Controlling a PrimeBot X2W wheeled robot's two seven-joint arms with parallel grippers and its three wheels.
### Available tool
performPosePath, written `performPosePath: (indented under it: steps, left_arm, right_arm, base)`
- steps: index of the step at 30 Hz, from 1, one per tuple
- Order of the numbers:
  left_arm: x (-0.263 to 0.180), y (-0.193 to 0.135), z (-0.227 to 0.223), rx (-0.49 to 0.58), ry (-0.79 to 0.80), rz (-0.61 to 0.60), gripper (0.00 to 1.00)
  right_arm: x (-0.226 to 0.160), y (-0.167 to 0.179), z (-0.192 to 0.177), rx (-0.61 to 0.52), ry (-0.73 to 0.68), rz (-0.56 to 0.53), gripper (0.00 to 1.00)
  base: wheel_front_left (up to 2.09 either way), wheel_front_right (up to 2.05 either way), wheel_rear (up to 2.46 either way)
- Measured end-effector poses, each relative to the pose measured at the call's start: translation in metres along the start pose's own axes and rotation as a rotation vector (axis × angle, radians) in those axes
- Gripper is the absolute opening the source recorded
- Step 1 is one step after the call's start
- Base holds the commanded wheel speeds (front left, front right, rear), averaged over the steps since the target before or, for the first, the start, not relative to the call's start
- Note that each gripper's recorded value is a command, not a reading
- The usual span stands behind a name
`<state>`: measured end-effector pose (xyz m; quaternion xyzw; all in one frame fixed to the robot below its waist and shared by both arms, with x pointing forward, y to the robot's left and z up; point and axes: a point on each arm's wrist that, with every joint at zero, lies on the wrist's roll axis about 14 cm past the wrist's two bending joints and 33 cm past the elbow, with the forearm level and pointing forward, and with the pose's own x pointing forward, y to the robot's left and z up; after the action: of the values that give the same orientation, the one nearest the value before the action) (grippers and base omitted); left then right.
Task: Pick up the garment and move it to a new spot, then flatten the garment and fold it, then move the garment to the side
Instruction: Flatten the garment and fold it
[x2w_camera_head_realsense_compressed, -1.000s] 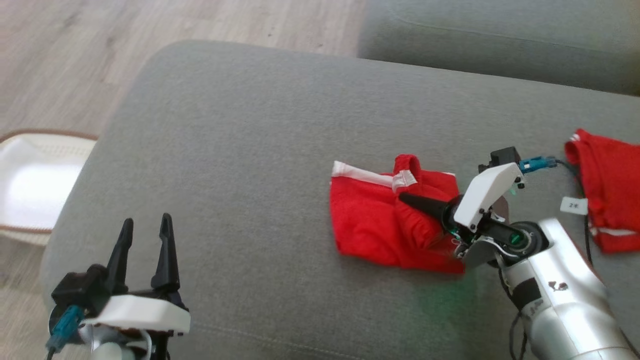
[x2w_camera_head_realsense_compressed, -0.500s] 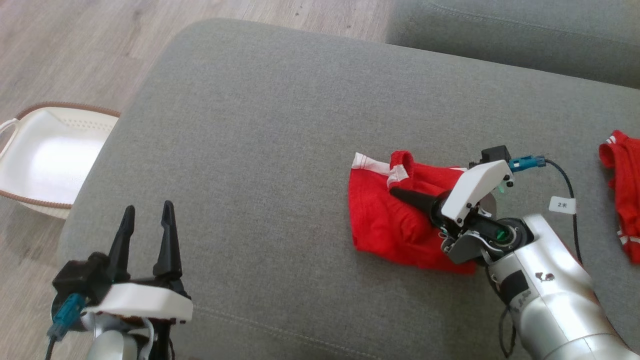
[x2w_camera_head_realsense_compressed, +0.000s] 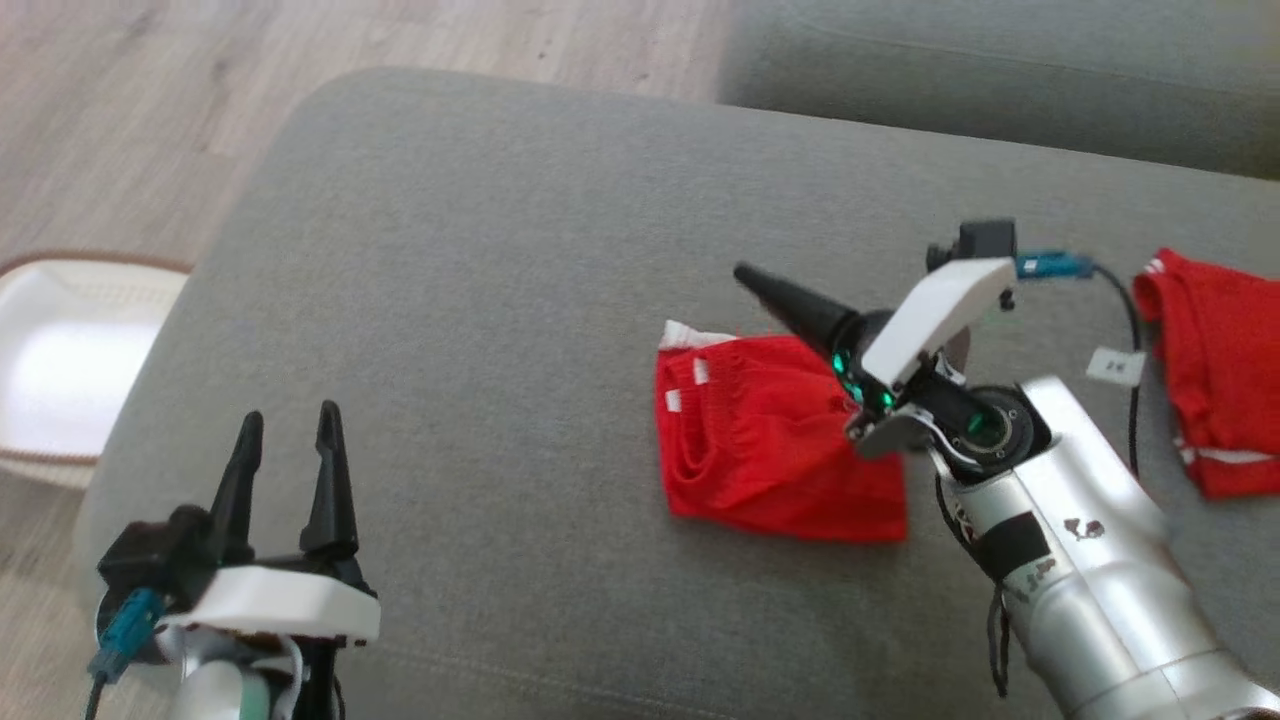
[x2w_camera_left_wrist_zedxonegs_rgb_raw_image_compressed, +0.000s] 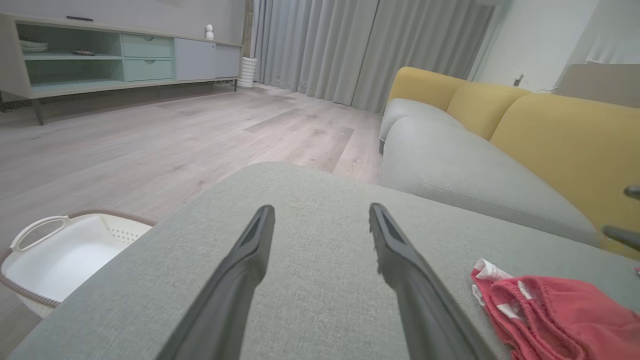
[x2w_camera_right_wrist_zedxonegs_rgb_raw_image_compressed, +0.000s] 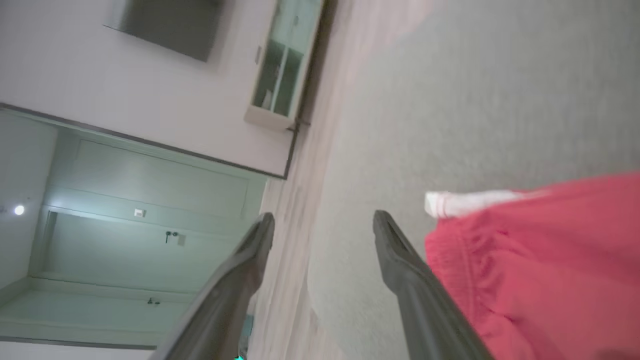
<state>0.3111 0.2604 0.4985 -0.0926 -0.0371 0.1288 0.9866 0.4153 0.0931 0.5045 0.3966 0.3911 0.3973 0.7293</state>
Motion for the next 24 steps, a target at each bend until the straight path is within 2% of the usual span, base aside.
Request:
performPosePath:
  steps: [4,10,11,18,24]
  left_arm:
    - [0.007,-0.012,0.003,0.005,-0.014,-0.042,1.00]
    - [0.020,-0.034,0.009,0.039,-0.032,-0.131,1.00]
    - [0.020,-0.034,0.009,0.039,-0.032,-0.131,1.00]
    - [0.037,-0.059,0.024,0.047,-0.081,-0.215,1.00]
    - [0.040,-0.077,0.025,0.040,-0.088,-0.264,1.00]
  right_arm:
    - [-0.022,0.023,0.035,-0.151,-0.178,0.028,1.00]
    - [-0.088,0.018,0.094,-0.469,-0.493,-0.091,1.00]
    - [-0.088,0.018,0.094,-0.469,-0.493,-0.091,1.00]
    - [-0.150,-0.004,0.104,-0.660,-0.696,-0.217,1.00]
    - [-0.188,-0.020,0.091,-0.801,-0.805,-0.311,1.00]
  base:
    - [0.00,0.00,0.00]
    - [0.00,0.00,0.00]
    - [0.00,0.00,0.00]
    - [0.00,0.00,0.00]
    - [0.00,0.00,0.00]
